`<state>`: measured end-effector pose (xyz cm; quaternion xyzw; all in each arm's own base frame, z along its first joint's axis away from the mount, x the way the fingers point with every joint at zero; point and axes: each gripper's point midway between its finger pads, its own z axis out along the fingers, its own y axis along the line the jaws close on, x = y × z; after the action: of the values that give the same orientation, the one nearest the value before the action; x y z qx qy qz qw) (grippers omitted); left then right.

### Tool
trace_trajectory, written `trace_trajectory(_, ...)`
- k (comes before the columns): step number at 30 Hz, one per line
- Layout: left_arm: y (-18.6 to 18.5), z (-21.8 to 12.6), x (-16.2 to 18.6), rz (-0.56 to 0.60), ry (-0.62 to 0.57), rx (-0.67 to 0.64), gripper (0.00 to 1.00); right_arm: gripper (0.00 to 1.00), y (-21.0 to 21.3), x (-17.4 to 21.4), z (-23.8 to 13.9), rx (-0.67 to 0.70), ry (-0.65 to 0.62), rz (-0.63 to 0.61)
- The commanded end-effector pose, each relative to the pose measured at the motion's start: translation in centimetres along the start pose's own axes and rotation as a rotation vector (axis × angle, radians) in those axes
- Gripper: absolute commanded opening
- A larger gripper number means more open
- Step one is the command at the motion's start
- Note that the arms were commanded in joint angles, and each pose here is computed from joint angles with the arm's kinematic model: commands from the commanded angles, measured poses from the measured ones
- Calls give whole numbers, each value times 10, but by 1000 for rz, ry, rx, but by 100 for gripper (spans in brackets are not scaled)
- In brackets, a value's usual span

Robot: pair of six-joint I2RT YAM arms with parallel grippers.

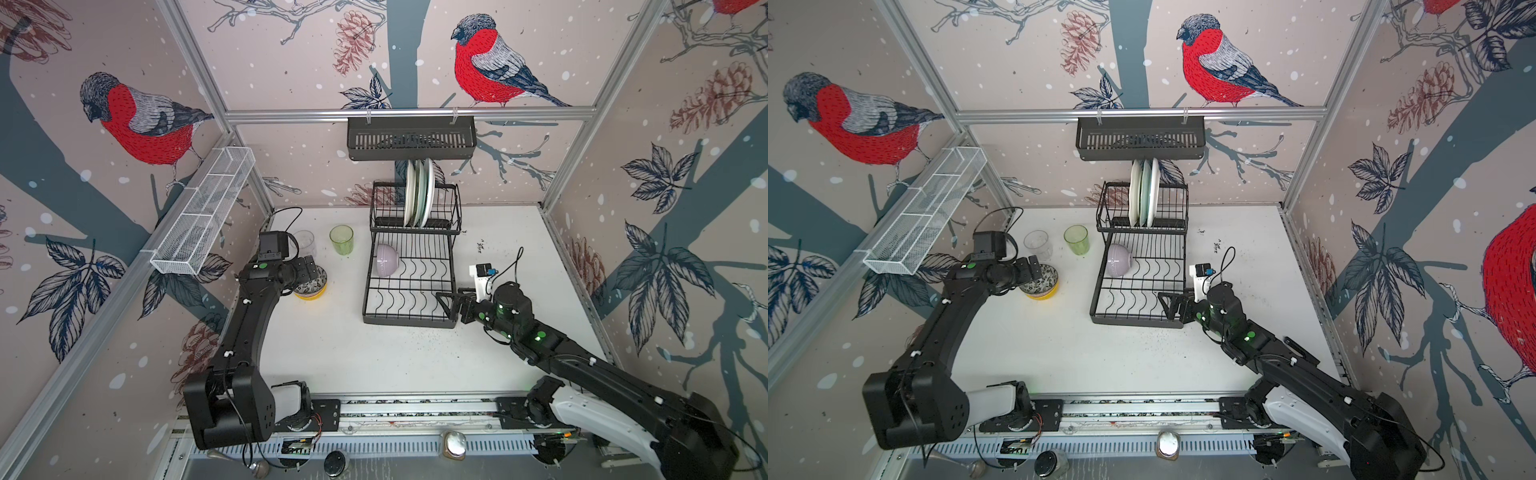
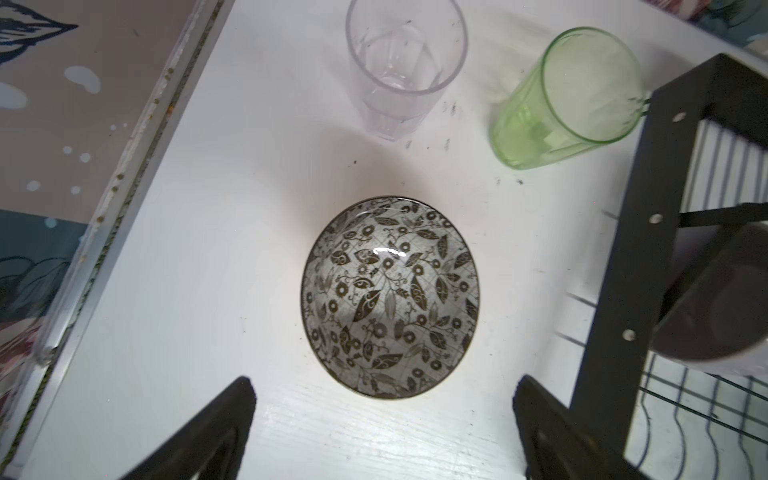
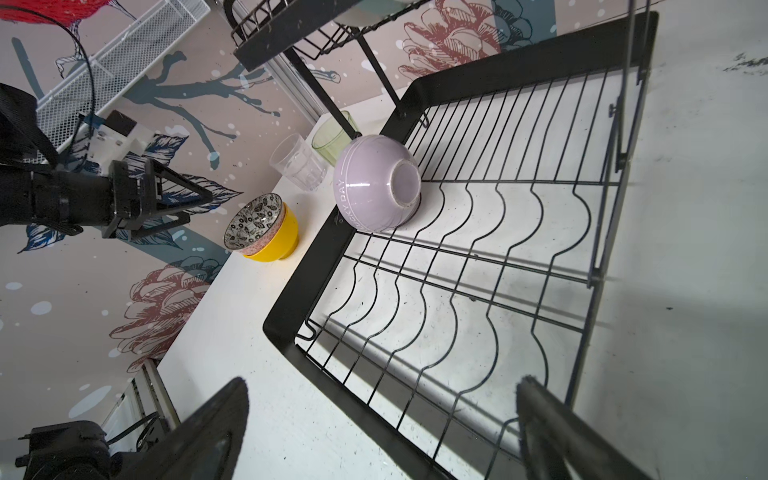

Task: Unload the mixed dishes from the dish rack
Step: 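Reach the right gripper to the lavender bowl while the left gripper rises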

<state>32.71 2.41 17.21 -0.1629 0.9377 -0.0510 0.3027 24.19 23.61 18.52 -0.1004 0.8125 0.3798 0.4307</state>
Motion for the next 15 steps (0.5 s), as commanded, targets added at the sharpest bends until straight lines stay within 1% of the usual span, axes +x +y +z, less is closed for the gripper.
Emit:
trace_trajectory(1,-36,-4,8,-19,-5,206,97,100,4,-7,8,20,-6,-8)
trace_trajectory(3,-48,-5,15,-7,-7,241,97,99,6,-9,15,39,2,-25)
trace_trajectory(6,-61,-6,23,32,-10,249,97,100,6,-13,29,65,19,-37)
trace_trajectory(9,-70,-4,30,32,-3,296,97,100,9,-18,48,78,33,-41)
trace_trajectory(11,-71,-3,33,33,-12,313,97,99,13,-24,59,85,23,-31)
trace_trajectory(12,-71,-3,34,36,-19,317,97,100,10,-20,69,99,40,-18)
trace_trajectory(15,-70,0,39,36,-35,326,97,100,15,-26,88,90,34,48)
